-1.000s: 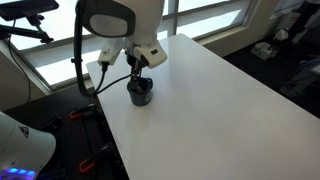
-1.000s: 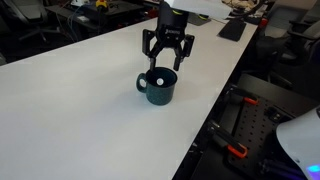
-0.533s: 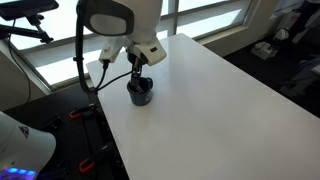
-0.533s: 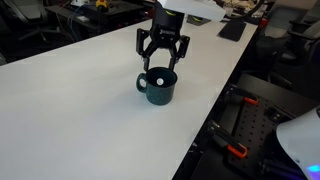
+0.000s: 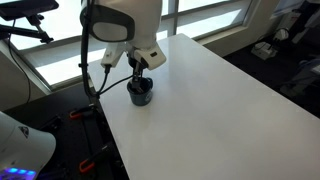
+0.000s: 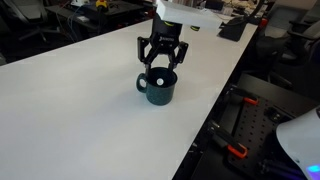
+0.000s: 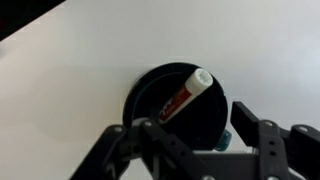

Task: Put the marker on the table

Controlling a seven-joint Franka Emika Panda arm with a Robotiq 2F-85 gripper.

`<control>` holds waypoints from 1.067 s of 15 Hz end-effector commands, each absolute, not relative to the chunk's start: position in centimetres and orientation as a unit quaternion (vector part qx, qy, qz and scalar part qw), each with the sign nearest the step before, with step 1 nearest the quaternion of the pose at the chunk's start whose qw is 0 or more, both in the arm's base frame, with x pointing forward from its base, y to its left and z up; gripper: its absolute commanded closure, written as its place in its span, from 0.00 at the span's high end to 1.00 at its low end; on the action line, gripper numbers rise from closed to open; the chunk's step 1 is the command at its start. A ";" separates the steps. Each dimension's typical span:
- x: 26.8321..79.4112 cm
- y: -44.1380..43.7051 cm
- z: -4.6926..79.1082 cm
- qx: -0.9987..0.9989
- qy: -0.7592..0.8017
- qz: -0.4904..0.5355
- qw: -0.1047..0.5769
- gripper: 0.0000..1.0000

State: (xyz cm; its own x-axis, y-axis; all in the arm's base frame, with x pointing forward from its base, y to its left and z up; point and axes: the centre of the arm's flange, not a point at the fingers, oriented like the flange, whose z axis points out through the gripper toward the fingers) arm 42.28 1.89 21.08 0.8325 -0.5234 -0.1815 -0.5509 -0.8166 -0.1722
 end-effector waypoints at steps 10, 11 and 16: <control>42.1 1.9 19.6 -0.944 0.302 0.074 0.106 0.20; 42.0 1.9 19.6 -0.945 0.301 0.074 0.106 0.13; 42.1 2.2 20.3 -0.946 0.294 0.078 0.109 0.05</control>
State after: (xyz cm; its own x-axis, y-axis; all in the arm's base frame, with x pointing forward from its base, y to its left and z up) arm 41.91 1.67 19.61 0.8220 -0.5308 -0.2063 -0.5628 -0.8124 -0.1522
